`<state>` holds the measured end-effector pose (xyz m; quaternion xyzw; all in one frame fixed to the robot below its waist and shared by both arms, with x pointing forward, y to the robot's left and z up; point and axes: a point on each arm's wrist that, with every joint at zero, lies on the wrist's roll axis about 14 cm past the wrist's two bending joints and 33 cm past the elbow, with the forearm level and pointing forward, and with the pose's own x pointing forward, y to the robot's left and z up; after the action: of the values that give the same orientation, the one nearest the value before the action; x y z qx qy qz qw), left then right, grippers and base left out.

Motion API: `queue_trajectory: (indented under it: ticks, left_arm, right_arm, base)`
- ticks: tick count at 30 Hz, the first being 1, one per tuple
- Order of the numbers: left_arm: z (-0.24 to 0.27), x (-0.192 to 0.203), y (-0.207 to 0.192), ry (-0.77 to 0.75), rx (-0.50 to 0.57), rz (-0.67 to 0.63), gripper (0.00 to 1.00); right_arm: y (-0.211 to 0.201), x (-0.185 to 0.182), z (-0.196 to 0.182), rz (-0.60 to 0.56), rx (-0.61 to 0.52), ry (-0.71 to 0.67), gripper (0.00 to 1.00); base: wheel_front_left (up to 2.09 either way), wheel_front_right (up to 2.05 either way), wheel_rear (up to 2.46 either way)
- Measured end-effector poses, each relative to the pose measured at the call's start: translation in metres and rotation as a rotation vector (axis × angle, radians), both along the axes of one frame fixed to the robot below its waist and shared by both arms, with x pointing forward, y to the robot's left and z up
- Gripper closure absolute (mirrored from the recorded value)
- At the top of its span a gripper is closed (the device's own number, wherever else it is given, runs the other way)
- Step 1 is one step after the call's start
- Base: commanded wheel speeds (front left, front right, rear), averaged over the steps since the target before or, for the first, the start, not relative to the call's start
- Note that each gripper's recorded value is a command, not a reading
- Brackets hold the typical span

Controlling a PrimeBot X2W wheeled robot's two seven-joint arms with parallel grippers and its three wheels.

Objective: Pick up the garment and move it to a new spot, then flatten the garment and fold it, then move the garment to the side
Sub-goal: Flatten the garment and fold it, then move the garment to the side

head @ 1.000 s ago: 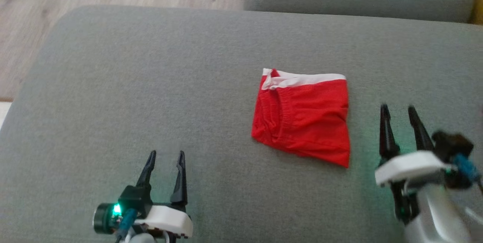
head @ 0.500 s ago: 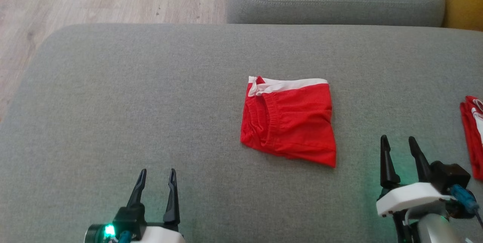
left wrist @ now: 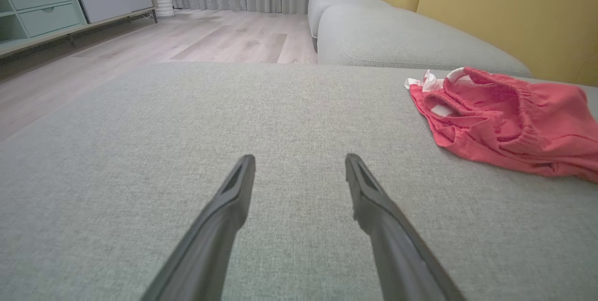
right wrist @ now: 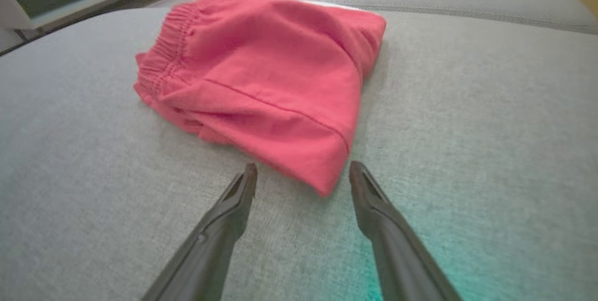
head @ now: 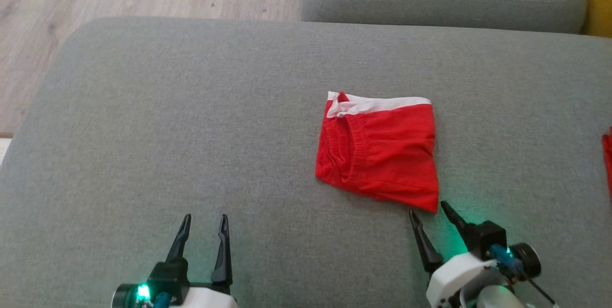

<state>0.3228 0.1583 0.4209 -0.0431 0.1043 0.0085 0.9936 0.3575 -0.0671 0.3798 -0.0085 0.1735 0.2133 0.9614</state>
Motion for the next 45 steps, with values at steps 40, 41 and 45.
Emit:
queue_trajectory:
  ticks: [40,41,45]
  left_arm:
    - [0.010,0.013,-0.009,-0.037,0.032,-0.052,0.00]
    - [0.011,0.014,-0.009,-0.043,0.040,-0.053,0.00]
    - [0.015,0.016,-0.006,-0.055,0.053,-0.050,0.00]
  right_arm:
    - [-0.047,0.024,0.093,-0.206,0.182,-0.277,0.00]
    - [-0.056,0.023,0.091,-0.230,0.174,-0.275,0.00]
    - [-0.072,0.021,0.084,-0.284,0.159,-0.256,0.00]
  base:
    - [0.00,0.00,0.00]
    - [0.00,0.00,0.00]
    - [0.00,0.00,0.00]
